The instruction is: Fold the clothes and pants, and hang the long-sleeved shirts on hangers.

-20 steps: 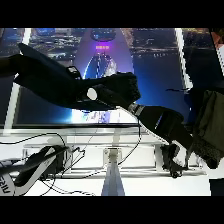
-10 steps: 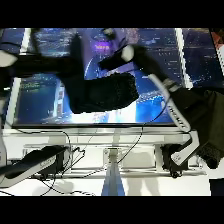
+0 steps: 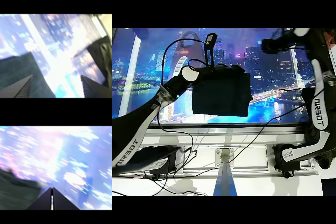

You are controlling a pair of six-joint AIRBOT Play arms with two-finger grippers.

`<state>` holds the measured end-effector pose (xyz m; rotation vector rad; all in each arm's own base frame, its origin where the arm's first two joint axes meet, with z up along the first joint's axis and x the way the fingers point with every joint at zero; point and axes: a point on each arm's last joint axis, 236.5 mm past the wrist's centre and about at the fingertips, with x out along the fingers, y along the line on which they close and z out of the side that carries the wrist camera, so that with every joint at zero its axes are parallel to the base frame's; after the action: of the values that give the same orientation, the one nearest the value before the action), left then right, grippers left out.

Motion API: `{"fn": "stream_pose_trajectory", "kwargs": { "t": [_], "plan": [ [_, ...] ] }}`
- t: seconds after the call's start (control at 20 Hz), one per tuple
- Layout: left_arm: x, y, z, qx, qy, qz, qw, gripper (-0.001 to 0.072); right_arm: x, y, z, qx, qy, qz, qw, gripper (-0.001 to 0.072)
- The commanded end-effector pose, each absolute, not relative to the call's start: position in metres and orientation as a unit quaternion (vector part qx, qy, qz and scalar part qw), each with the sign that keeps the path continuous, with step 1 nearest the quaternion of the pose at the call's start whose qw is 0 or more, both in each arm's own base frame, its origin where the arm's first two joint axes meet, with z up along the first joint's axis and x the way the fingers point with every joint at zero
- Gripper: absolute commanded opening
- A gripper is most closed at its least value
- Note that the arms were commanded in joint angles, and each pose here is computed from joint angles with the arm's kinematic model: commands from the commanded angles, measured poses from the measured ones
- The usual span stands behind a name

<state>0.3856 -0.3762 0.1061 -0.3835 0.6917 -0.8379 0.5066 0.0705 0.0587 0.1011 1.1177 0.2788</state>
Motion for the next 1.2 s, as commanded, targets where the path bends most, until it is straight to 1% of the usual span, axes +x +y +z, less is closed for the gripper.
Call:
{"fn": "stream_pose_trajectory", "kwargs": {
  "t": [0.0,0.1,0.15,0.2,0.25,0.4,0.5,0.6,0.7,0.75,0.8,0.85,0.9,0.95,1.0,1.05,1.15],
  "plan": [
    [0.406,-0.349,0.111,-0.155,0.306,-0.374,0.862,0.0689,0.468,0.024,0.028,0.04,0.587,0.161,0.792,0.0021],
    [0.41,-0.324,0.113,-0.12,0.31,-0.372,0.866,0.0689,0.436,0.047,0.006,0.074,0.605,0.252,0.752,0.0028],
    [0.411,-0.313,0.113,-0.111,0.315,-0.371,0.866,0.0689,0.425,0.062,-0.005,0.115,0.61,0.272,0.735,0.0207],
    [0.411,-0.304,0.112,-0.106,0.322,-0.369,0.866,0.0689,0.417,0.077,-0.019,0.155,0.613,0.279,0.723,0.055],
    [0.411,-0.295,0.111,-0.106,0.329,-0.368,0.863,0.0689,0.411,0.092,-0.031,0.19,0.615,0.28,0.712,0.0642],
    [0.413,-0.276,0.105,-0.11,0.35,-0.362,0.857,0.0688,0.395,0.141,-0.071,0.255,0.622,0.278,0.686,0.0642],
    [0.413,-0.272,0.103,-0.111,0.357,-0.361,0.854,0.0689,0.385,0.176,-0.09,0.271,0.632,0.285,0.668,0.0642],
    [0.412,-0.272,0.102,-0.111,0.358,-0.362,0.853,0.0689,0.378,0.213,-0.099,0.278,0.639,0.301,0.651,0.0641],
    [0.412,-0.271,0.102,-0.11,0.358,-0.362,0.854,0.0689,0.377,0.241,-0.103,0.278,0.633,0.308,0.654,0.063],
    [0.413,-0.269,0.101,-0.106,0.358,-0.36,0.855,0.0688,0.378,0.252,-0.105,0.268,0.626,0.309,0.664,0.0573],
    [0.414,-0.265,0.099,-0.103,0.361,-0.357,0.856,0.0687,0.38,0.259,-0.103,0.256,0.621,0.315,0.671,0.0443],
    [0.415,-0.26,0.098,-0.105,0.365,-0.354,0.855,0.0687,0.384,0.264,-0.099,0.246,0.615,0.32,0.678,0.0296],
    [0.417,-0.252,0.097,-0.108,0.37,-0.35,0.854,0.0686,0.39,0.266,-0.093,0.239,0.607,0.327,0.684,0.011],
    [0.419,-0.24,0.096,-0.11,0.376,-0.344,0.854,0.0683,0.398,0.267,-0.084,0.236,0.597,0.332,0.691,0.0021],
    [0.422,-0.223,0.094,-0.1,0.38,-0.332,0.858,0.065,0.409,0.265,-0.073,0.23,0.584,0.335,0.703,0.0021],
    [0.425,-0.202,0.091,-0.078,0.384,-0.314,0.865,0.0565,0.421,0.258,-0.061,0.217,0.569,0.337,0.718,0.0021],
    [0.431,-0.153,0.091,-0.048,0.391,-0.265,0.88,0.05,0.443,0.238,-0.033,0.184,0.538,0.332,0.753,0.002]
  ]
}}
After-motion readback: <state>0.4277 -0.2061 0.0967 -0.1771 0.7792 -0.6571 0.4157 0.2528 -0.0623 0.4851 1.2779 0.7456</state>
